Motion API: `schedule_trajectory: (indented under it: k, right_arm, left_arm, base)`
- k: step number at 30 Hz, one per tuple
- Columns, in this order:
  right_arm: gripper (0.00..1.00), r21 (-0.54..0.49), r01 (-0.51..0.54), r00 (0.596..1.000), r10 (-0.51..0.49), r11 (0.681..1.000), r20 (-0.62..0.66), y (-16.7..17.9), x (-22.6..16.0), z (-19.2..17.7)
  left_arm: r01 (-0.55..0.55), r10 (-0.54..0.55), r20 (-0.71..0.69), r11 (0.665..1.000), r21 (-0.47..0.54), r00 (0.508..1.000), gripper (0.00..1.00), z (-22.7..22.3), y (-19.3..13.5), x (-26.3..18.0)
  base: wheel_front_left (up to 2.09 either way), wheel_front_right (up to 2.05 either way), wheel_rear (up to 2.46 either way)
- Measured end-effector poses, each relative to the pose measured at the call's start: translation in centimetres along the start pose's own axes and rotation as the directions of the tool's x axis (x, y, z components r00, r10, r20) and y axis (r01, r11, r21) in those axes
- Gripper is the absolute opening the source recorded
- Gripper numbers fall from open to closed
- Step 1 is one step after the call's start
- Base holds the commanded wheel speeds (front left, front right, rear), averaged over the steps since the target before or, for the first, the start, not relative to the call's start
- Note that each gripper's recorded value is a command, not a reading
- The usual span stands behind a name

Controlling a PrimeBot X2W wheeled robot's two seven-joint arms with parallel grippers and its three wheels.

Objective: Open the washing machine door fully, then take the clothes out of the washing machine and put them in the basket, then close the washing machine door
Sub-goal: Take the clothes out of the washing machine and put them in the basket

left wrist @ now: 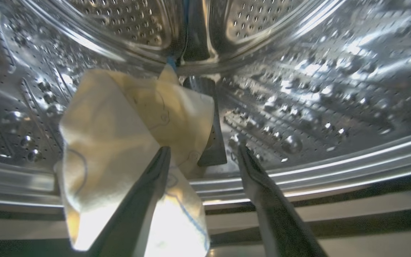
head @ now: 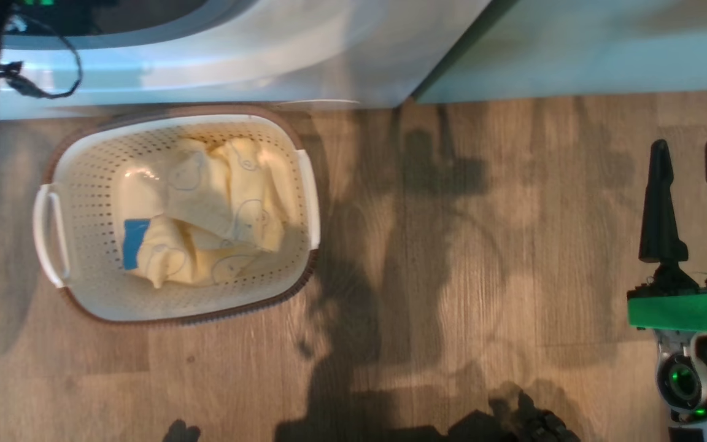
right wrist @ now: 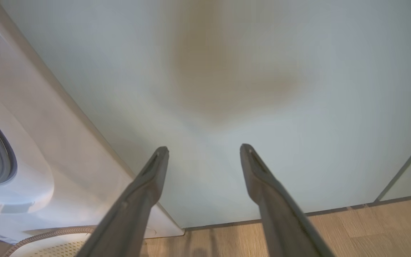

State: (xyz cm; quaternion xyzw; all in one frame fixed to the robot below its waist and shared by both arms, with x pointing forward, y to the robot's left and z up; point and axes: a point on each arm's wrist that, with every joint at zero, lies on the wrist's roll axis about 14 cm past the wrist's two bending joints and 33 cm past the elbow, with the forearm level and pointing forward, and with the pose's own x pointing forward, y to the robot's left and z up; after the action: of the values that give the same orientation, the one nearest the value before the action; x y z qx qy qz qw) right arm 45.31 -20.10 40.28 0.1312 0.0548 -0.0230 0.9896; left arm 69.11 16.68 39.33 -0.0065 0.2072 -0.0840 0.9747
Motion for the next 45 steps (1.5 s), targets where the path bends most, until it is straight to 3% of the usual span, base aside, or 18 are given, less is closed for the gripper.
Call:
schedule_trajectory:
  k: [4,13,27,36,37,38,40,45]
  right_arm:
    - [1.00,0.007,0.019,1.000,-0.018,1.000,-0.016,-0.6,-0.3,-0.5]
    - [1.00,0.024,0.036,0.999,-0.036,0.999,-0.026,-1.1,-0.6,-0.8]
    - [1.00,0.067,0.023,0.999,-0.021,0.997,-0.027,-0.4,0.0,-1.2]
    - [1.00,0.076,0.019,1.000,-0.018,0.997,-0.015,-0.3,0.4,-0.9]
    - [1.00,0.082,0.022,1.000,-0.021,0.996,-0.017,-0.4,0.3,-0.9]
    - [1.00,0.085,0.025,1.000,-0.024,0.996,-0.019,-0.5,0.3,-1.0]
    - [1.00,0.090,0.028,0.999,-0.027,0.996,-0.019,-0.5,0.3,-1.0]
    - [1.00,0.090,0.029,0.999,-0.028,0.996,-0.019,-0.6,0.2,-1.0]
  left_arm:
    - [-0.036,0.040,-0.086,0.998,0.046,0.995,1.00,-2.0,0.9,0.9]
    - [-0.128,0.149,-0.111,0.975,0.181,0.983,1.00,-2.3,2.3,1.5]
    - [-0.106,0.120,-0.034,0.956,0.273,0.992,1.00,-0.9,2.1,1.3]
    - [-0.157,0.212,-0.119,0.921,0.357,0.970,0.98,-2.4,3.7,1.0]
    - [-0.160,0.218,-0.129,0.921,0.356,0.967,0.76,-2.6,3.7,1.0]
    - [-0.164,0.226,-0.140,0.920,0.356,0.964,0.42,-2.7,3.8,1.0]
    - [-0.162,0.228,-0.150,0.921,0.355,0.962,0.00,-2.9,3.8,1.0]
    - [-0.158,0.222,-0.148,0.923,0.351,0.964,0.00,-2.6,3.5,1.1]
  base:
    - [0.00,0.00,0.00]
    - [0.00,0.00,0.00]
    - [0.00,0.00,0.00]
    - [0.00,0.00,0.00]
    - [0.00,0.00,0.00]
    - [0.00,0.00,0.00]
    - [0.00,0.00,0.00]
    - [0.00,0.00,0.00]
